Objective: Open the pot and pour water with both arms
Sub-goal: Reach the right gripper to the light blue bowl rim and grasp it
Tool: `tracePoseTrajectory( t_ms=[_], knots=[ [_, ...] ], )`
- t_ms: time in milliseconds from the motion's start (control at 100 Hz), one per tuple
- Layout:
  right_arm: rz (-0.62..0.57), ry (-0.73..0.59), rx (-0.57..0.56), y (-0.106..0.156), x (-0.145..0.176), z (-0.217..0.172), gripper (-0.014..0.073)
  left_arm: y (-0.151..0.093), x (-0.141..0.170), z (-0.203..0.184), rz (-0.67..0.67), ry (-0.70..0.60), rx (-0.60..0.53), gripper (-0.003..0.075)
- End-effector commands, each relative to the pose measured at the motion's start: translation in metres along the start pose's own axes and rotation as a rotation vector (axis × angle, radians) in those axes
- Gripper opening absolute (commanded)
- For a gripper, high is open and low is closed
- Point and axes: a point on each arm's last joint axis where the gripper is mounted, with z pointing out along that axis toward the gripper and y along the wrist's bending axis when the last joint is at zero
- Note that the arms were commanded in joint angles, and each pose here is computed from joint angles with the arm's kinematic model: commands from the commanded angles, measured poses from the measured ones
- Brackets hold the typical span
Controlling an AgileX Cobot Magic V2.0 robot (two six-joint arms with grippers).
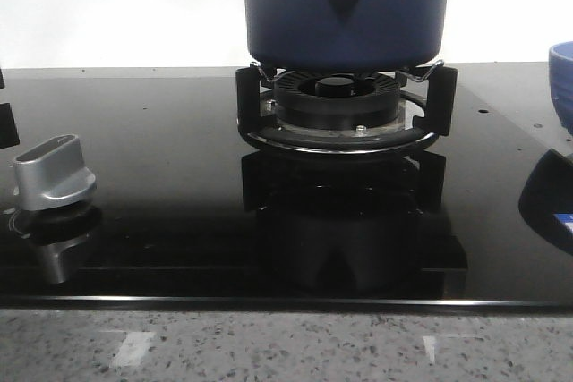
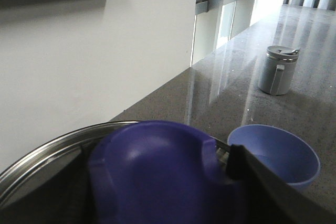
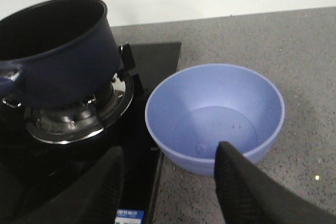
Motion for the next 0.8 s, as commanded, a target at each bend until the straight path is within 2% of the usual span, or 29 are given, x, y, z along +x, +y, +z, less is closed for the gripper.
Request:
tracePoseTrajectory(
  t_ms=[0, 110, 220, 480, 590, 670, 730, 790],
  knots=[
    [-0.01, -0.043, 0.001, 0.0, -0.01, 0.0, 0.0351, -0.02, -0.016, -0.027, -0.016, -0.101, -0.039, 0.0181],
    [-0.004, -0.04, -0.005, 0.001, -0.01, 0.0, 0.0351, -0.029, -0.005, -0.044, 0.01, -0.093, -0.102, 0.0187],
    [0.008, -0.04, -0.016, 0.002, -0.01, 0.0, 0.0351, -0.037, 0.005, -0.054, 0.007, -0.084, -0.149, 0.0232],
    [0.017, -0.043, -0.022, 0.003, -0.012, 0.0, 0.0351, -0.041, 0.021, -0.058, -0.032, -0.068, -0.16, 0.0253],
    [0.09, -0.023, -0.012, 0.003, -0.026, 0.001, 0.035, -0.041, 0.02, -0.058, -0.038, -0.088, -0.16, 0.0253],
    [0.112, 0.044, 0.062, -0.001, -0.045, 0.004, 0.035, -0.041, 0.018, -0.058, -0.046, -0.102, -0.16, 0.0253],
    [0.135, 0.11, 0.161, -0.008, -0.064, 0.008, 0.035, -0.041, 0.018, -0.058, -0.05, -0.106, -0.16, 0.0253],
    [0.109, 0.175, 0.238, -0.013, -0.08, 0.014, 0.035, -0.041, 0.018, -0.058, -0.052, -0.107, -0.16, 0.0253]
  ],
)
